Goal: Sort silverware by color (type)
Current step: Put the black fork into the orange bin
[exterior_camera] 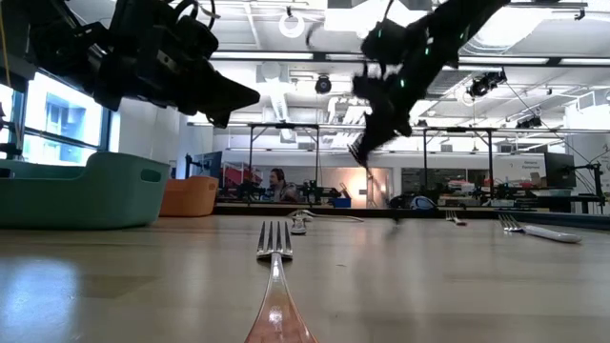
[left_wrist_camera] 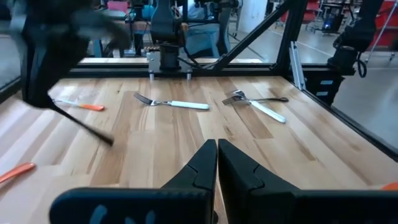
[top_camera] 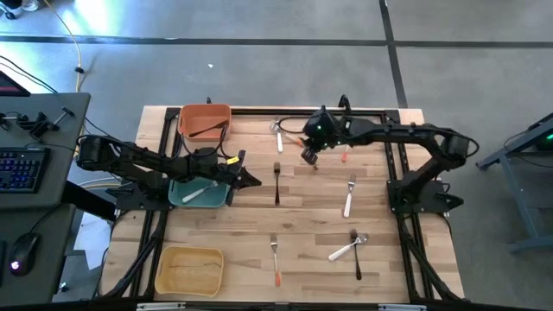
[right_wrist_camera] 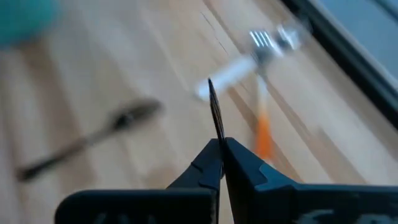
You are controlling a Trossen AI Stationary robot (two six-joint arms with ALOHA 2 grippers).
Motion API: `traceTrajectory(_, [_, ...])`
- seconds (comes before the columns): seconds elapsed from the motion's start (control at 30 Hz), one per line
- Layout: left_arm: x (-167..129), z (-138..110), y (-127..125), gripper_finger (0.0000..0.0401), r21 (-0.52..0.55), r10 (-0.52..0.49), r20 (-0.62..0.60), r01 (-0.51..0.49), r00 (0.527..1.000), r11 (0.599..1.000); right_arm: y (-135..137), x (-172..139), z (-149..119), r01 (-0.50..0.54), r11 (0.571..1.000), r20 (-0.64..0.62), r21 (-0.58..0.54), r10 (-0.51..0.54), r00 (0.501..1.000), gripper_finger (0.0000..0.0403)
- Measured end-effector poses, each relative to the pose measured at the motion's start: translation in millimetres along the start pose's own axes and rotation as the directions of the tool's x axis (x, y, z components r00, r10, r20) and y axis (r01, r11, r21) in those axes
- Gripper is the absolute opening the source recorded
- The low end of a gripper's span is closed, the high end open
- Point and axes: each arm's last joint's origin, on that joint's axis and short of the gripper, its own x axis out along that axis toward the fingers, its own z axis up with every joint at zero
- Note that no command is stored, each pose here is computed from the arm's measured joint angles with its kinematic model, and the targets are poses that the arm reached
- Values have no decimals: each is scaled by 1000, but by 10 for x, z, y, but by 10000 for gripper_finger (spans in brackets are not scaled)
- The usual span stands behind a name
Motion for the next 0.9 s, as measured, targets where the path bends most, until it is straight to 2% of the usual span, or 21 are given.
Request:
traceTrajectory(0.1, [0,4,1,9,1,2,4,-2,1000,1000,280,-116,82,-54,997,113,-57,60,992,0])
traceTrajectory(0.23, [0,4,2,32,1,11,3,-11,1000,1000,638,-168,93,-96,987,194,-130,120,974,0])
traceTrajectory(0.4, [-1,-30,19,78,20,73,-31,-72,997,997,931,-225,75,-62,983,272,-171,108,956,0])
traceTrajectory(0.67, [117,-130,62,153,1,94,22,-94,995,996,1163,-309,85,-89,975,357,-202,159,920,0])
traceTrajectory(0.8, [196,-179,95,171,-13,91,123,-90,988,996,1214,-330,82,-90,974,375,-206,163,913,0])
traceTrajectory(0.9, [235,-181,125,176,-49,46,210,-37,977,998,1239,-338,72,-78,974,378,-214,157,912,0])
